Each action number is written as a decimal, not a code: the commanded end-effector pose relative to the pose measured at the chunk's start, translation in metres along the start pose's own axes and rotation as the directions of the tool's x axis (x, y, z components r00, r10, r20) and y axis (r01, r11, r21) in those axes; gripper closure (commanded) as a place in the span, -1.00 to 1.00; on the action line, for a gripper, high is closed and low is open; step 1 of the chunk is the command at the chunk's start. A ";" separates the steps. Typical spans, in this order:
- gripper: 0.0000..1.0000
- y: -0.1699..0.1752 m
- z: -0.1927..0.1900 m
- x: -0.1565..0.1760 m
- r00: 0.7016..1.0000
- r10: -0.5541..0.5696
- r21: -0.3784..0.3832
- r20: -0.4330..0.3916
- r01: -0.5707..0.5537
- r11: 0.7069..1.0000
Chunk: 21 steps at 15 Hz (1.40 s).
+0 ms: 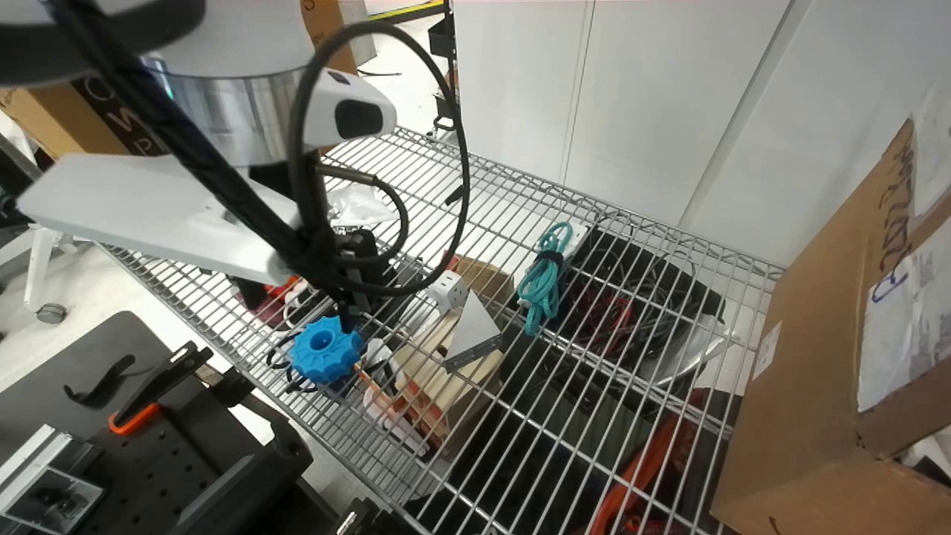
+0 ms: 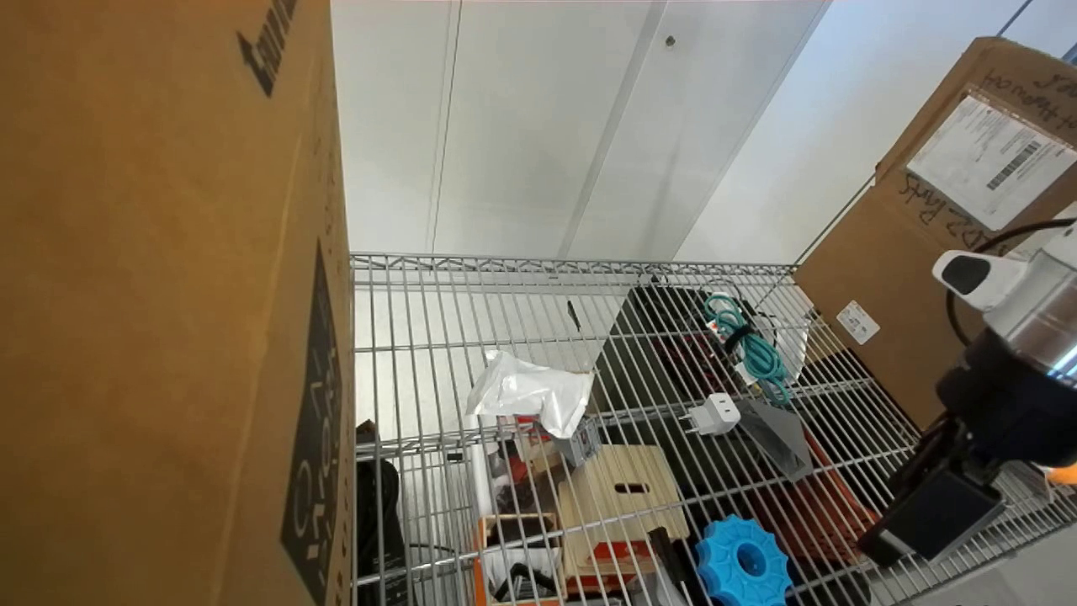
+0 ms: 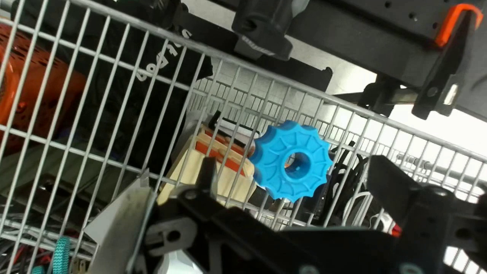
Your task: Move the blue object to the right
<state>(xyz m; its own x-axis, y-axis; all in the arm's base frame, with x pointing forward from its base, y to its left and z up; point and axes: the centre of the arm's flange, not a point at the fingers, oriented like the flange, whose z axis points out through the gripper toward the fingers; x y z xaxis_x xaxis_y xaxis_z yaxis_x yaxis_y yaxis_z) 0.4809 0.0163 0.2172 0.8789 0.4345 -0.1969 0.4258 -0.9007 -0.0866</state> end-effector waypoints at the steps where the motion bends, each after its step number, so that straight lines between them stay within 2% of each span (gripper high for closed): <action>1: -1.00 0.021 0.031 0.021 0.996 -0.066 0.050 -0.058 0.069 0.996; 6: -1.00 0.030 0.068 0.043 0.984 -0.151 0.147 -0.098 0.164 0.975; 15: -1.00 0.032 0.121 0.069 0.984 -0.173 0.212 -0.040 0.178 0.961; 20: -1.00 0.031 0.136 0.078 0.980 -0.198 0.257 -0.015 0.195 0.947; 21: -0.92 0.031 0.135 0.079 0.978 -0.207 0.262 -0.011 0.203 0.944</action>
<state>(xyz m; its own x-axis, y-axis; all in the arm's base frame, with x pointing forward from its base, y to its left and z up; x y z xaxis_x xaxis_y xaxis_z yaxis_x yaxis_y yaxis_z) 0.5245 0.0183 0.0747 0.7981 0.5797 -0.1642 0.5063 -0.7930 -0.3387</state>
